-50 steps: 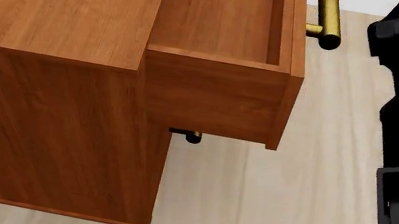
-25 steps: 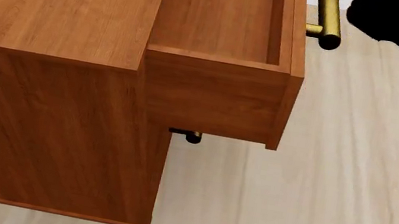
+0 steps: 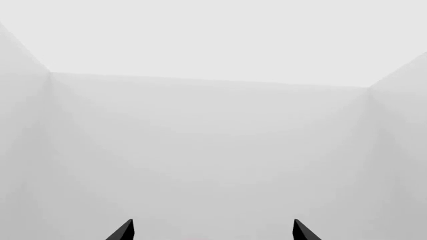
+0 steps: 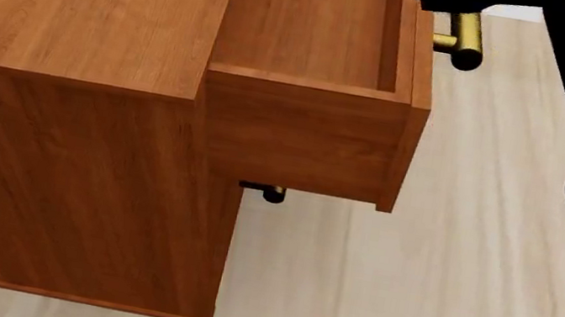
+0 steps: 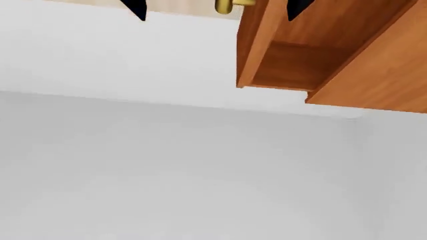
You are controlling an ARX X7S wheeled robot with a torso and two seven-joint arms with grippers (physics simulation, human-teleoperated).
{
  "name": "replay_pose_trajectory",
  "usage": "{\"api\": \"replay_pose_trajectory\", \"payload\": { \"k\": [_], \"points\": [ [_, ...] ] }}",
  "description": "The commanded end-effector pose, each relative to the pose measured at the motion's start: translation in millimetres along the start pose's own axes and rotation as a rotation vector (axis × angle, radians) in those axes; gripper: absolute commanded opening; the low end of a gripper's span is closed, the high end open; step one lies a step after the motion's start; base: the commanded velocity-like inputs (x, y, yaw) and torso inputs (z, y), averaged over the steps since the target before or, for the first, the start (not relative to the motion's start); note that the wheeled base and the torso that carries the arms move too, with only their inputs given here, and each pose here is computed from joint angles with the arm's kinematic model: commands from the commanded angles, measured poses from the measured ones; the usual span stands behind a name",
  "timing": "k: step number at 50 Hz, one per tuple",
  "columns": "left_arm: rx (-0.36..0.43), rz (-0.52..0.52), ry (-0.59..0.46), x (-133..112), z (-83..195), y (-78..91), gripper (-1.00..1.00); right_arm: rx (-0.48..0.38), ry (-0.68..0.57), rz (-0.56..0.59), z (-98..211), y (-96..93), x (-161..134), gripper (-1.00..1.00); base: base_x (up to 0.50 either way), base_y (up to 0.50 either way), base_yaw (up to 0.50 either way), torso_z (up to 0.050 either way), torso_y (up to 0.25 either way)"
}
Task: Close the bottom drawer of the cabinet and open the top drawer.
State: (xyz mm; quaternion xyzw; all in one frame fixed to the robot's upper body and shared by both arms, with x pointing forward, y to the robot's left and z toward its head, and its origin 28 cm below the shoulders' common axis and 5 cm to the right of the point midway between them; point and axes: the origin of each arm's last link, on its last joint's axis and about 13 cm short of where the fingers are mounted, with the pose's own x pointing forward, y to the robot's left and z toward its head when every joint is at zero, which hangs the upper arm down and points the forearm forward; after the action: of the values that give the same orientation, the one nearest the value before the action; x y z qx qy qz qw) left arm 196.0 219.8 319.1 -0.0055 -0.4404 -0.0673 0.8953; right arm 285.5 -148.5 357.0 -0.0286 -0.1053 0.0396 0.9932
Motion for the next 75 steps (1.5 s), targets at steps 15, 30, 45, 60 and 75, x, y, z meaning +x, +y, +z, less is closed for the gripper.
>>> {"api": "replay_pose_trajectory", "payload": {
  "k": [15,30,45,60,75],
  "points": [
    [-0.002,-0.003,0.001,-0.1,-0.7,-1.2,1.0,-0.339,0.084,0.094,44.1,3.3,2.1,1.0,0.0,0.0,0.0,0.0,0.0],
    [-0.001,0.0,-0.002,-0.8,0.1,-0.7,1.0,-0.476,0.172,0.178,47.7,13.3,10.7,1.0,0.0,0.0,0.0,0.0,0.0],
    [-0.002,0.0,-0.003,-0.5,0.4,-0.8,1.0,-0.555,0.211,0.216,47.9,21.9,19.3,1.0,0.0,0.0,0.0,0.0,0.0],
    [-0.001,0.005,-0.004,-0.3,0.8,0.7,1.0,-0.624,0.293,0.262,32.5,28.9,31.7,1.0,0.0,0.0,0.0,0.0,0.0],
    [0.0,0.006,-0.004,0.0,0.3,0.9,1.0,-0.658,0.357,0.266,17.3,27.6,40.7,1.0,0.0,0.0,0.0,0.0,0.0]
  ]
}}
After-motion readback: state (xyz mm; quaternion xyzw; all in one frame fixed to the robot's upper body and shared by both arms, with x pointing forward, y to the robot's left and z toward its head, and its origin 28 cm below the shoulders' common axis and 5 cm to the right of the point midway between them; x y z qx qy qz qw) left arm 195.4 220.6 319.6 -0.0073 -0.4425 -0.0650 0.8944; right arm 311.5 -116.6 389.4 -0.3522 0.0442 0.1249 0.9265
